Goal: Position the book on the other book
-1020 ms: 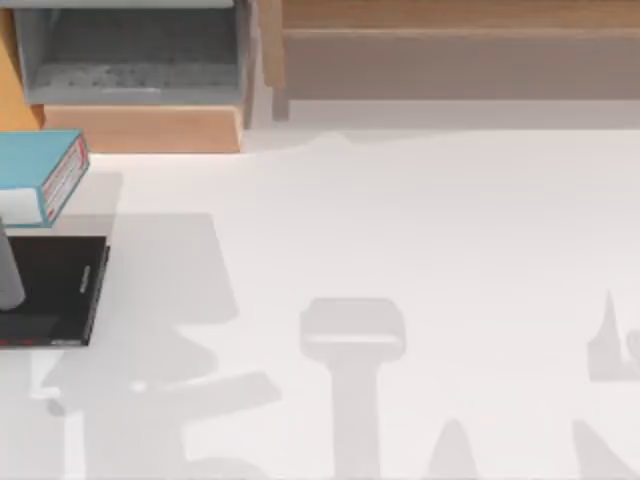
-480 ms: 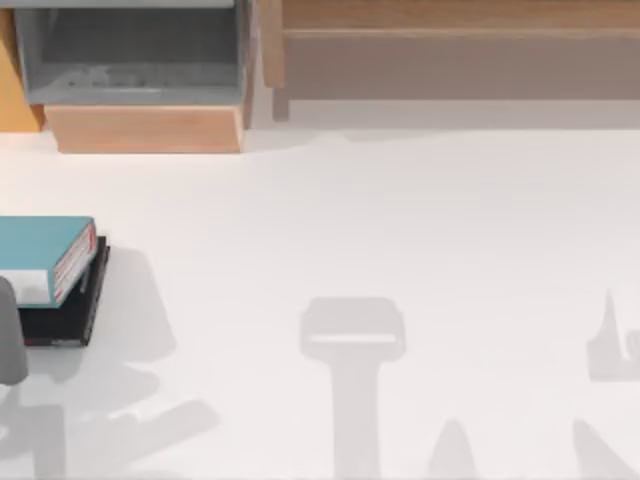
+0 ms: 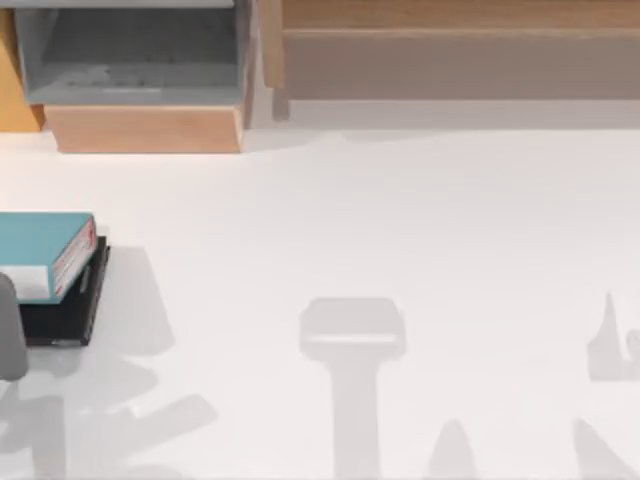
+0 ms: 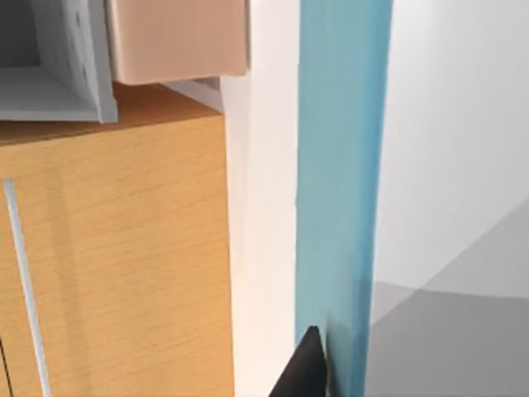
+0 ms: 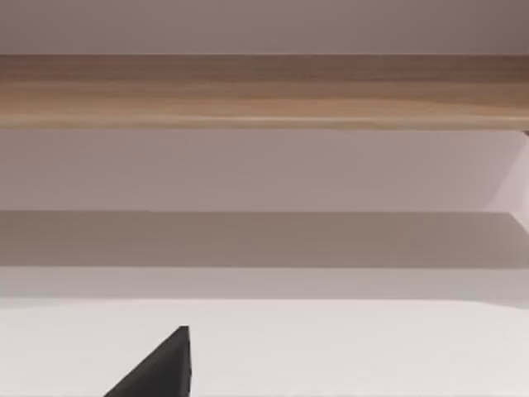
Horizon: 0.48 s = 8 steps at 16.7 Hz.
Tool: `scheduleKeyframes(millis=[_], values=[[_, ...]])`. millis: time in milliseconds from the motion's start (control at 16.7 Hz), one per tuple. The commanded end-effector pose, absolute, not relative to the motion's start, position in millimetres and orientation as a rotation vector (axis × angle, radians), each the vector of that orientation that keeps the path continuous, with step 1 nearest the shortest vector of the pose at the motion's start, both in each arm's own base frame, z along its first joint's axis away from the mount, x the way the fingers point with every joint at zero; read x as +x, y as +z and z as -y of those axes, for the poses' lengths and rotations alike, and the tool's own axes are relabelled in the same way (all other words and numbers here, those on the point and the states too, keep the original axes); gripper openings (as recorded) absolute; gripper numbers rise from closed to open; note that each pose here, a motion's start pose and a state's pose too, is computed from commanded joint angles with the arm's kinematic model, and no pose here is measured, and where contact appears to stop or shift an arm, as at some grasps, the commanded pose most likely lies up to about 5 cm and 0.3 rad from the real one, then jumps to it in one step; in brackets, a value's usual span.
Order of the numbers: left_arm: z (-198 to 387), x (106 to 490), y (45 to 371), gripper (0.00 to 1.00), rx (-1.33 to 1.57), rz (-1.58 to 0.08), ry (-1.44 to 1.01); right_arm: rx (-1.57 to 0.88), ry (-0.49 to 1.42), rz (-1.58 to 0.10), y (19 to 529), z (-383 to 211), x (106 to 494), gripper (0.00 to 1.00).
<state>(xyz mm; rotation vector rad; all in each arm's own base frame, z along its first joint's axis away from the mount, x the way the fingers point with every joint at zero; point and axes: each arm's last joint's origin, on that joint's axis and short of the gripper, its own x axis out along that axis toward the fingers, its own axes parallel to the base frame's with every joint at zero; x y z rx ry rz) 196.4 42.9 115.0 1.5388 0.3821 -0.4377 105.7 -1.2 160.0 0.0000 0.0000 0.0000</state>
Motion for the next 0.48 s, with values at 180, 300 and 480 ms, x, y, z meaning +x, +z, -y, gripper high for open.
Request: scheduleKeyframes(millis=[180, 300, 480], values=[[-42.9, 196.4, 115.0, 0.15, 1.539, -0.382, -0.438, 0.0, 0.0, 0.0, 160.0, 1.2, 105.7, 1.0], [-42.9, 196.4, 115.0, 0.3, 1.539, -0.382, -0.438, 0.0, 0.0, 0.0, 160.0, 1.2, 105.7, 1.0], [-42.9, 196.4, 115.0, 0.53, 1.539, -0.382, -0.438, 0.0, 0.0, 0.0, 160.0, 1.2, 105.7, 1.0]])
